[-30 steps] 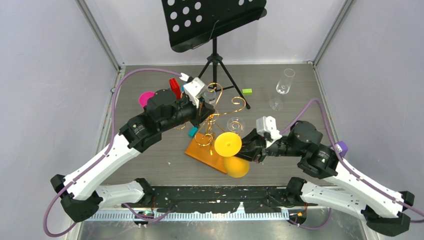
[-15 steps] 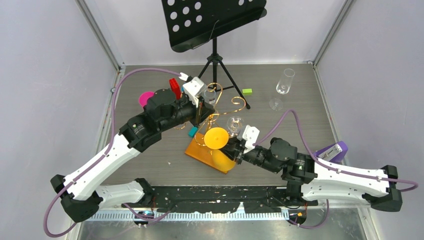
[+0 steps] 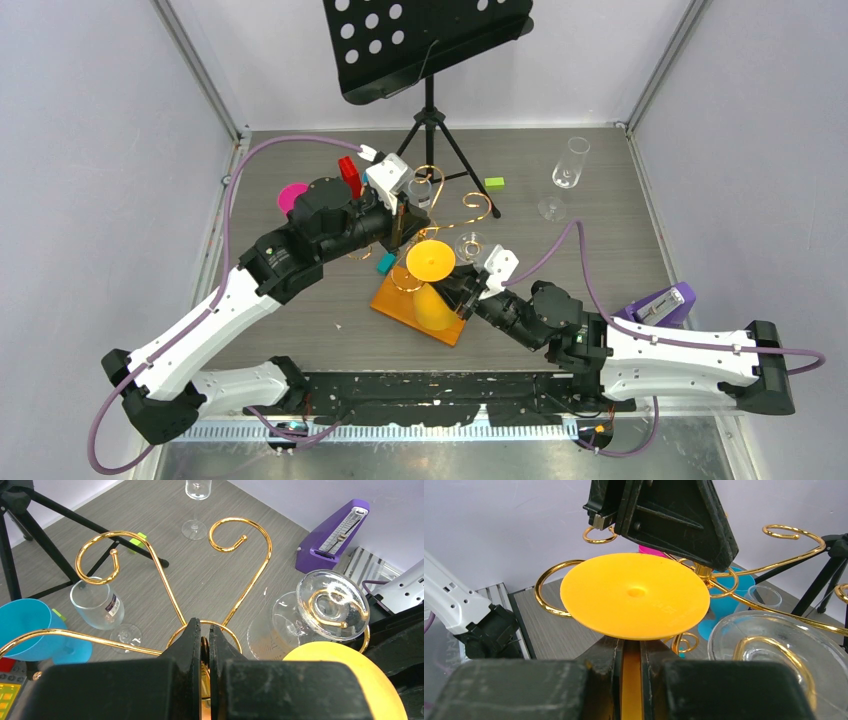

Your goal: Place the wine glass upside down on the wine glass rack

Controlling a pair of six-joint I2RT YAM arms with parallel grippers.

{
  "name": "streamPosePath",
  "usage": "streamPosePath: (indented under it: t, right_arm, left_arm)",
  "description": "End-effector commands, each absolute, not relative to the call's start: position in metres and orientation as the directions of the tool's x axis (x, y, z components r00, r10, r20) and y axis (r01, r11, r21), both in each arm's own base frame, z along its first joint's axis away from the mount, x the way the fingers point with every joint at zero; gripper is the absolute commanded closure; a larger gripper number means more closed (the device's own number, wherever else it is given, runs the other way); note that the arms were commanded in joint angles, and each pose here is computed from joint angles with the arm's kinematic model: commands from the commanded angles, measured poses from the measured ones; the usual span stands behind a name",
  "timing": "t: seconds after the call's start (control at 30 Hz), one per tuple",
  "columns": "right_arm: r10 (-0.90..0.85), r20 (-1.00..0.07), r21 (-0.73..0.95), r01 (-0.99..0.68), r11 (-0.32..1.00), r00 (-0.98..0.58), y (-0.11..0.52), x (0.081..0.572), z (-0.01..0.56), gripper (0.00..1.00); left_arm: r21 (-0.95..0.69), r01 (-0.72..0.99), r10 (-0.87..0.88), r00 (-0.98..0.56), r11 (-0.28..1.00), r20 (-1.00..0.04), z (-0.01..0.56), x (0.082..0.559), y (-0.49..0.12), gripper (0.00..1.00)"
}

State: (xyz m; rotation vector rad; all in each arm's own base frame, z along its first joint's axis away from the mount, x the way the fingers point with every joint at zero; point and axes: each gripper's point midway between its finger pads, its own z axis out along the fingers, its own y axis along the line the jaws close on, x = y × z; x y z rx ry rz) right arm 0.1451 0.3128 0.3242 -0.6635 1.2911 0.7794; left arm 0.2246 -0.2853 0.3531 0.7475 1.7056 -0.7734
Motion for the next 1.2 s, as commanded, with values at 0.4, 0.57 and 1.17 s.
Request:
streamPosePath:
  t: [0.4,0.57,1.17]
  right_arm:
    - [0.202,-0.974,0.011,-0.869,0.495,0.103,0.339,0.133,0.344,0.95]
    - [0.222,-0.969,-0.008,-0.908,0.420,0.112,0.347,0.120,0.351,0.94]
    - [0.234,-0.969,-0.052,-0.989,0.135,0.083,0.357,0.067,0.357,0.93]
  left_arm:
    - [-0.135,0.791,0.072,-0.221,0.597,-0.973,0.367,0.229,-0.284,1.00]
    - [-0.141,0.791,0.072,-0.227,0.595,-0.971,0.366,0.229,-0.285,1.00]
    - [-0.154,0.799,0.067,-0.236,0.581,-0.969,0.362,0.226,-0.288,1.00]
